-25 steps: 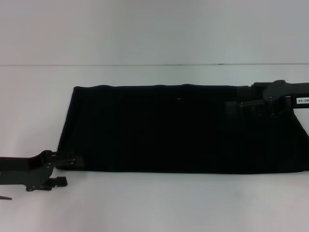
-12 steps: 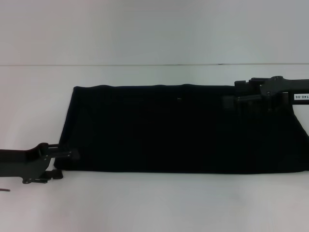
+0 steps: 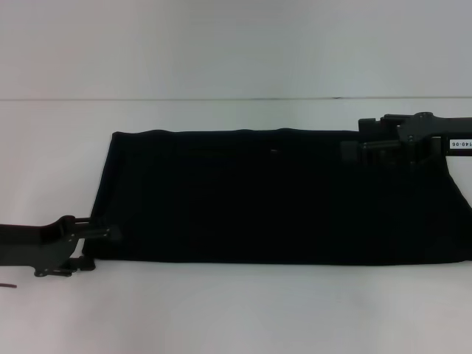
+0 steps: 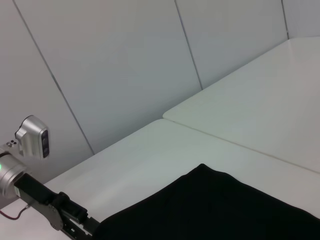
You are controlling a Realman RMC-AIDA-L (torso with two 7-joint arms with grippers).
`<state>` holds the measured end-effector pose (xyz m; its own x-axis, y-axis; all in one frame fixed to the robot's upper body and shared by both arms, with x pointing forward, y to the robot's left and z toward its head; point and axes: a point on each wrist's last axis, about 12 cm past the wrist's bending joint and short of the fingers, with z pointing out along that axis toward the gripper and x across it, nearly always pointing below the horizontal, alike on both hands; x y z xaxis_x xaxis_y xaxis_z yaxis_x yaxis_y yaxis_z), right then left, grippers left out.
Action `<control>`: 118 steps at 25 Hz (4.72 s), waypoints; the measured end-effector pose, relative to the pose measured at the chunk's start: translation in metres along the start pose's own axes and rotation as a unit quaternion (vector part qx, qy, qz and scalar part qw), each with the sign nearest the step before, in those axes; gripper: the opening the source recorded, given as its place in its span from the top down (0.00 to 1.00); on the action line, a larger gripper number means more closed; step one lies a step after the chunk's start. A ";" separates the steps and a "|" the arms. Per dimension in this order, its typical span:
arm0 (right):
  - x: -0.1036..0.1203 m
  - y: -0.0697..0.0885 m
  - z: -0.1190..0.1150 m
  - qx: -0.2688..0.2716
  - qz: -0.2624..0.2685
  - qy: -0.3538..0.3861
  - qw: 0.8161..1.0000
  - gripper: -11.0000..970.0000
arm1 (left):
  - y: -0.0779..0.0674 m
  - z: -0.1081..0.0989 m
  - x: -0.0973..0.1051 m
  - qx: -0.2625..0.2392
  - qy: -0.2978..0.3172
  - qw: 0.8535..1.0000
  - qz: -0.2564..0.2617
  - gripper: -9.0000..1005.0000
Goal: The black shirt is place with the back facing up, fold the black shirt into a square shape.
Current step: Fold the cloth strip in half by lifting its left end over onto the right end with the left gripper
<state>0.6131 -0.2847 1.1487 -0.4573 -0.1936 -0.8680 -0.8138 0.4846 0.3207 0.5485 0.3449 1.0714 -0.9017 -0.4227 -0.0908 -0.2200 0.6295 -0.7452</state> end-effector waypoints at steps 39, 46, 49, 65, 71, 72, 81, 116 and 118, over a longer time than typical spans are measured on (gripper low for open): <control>0.001 -0.002 -0.004 0.007 0.005 -0.012 1.000 0.05 | -0.016 0.000 -0.011 0.011 0.010 1.000 0.022 0.14; 0.001 -0.002 -0.004 0.008 0.003 -0.014 1.000 0.05 | -0.014 0.007 -0.004 0.014 0.022 1.000 0.016 0.14; 0.002 -0.002 -0.004 0.007 0.004 -0.014 1.000 0.05 | -0.013 0.010 -0.004 0.011 0.023 1.000 0.017 0.14; -0.002 -0.002 -0.004 0.007 0.003 -0.017 1.000 0.05 | -0.013 0.009 -0.003 -0.001 0.039 0.999 0.022 0.14; -0.004 -0.002 -0.003 0.007 0.002 -0.019 1.000 0.05 | -0.014 0.010 -0.005 -0.004 0.031 0.999 0.024 0.14; -0.004 -0.002 -0.003 0.006 0.002 -0.019 1.000 0.05 | -0.014 0.010 -0.006 -0.005 0.029 0.999 0.024 0.14; -0.005 -0.003 -0.005 0.007 0.005 -0.025 1.000 0.05 | -0.014 0.010 -0.008 -0.010 0.025 0.999 0.021 0.14; -0.004 -0.005 -0.009 0.014 0.008 -0.032 0.999 0.05 | -0.032 0.014 -0.033 -0.027 -0.010 0.998 0.056 0.14; -0.004 -0.005 -0.009 0.014 0.008 -0.032 0.999 0.05 | -0.032 0.014 -0.033 -0.027 -0.011 0.998 0.058 0.14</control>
<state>0.6155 -0.2937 1.1543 -0.4451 -0.1322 -0.8857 -0.7959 0.5116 0.3237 0.5903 0.3296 1.0894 -0.9140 -0.3591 -0.1888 -0.1352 0.7084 -0.6928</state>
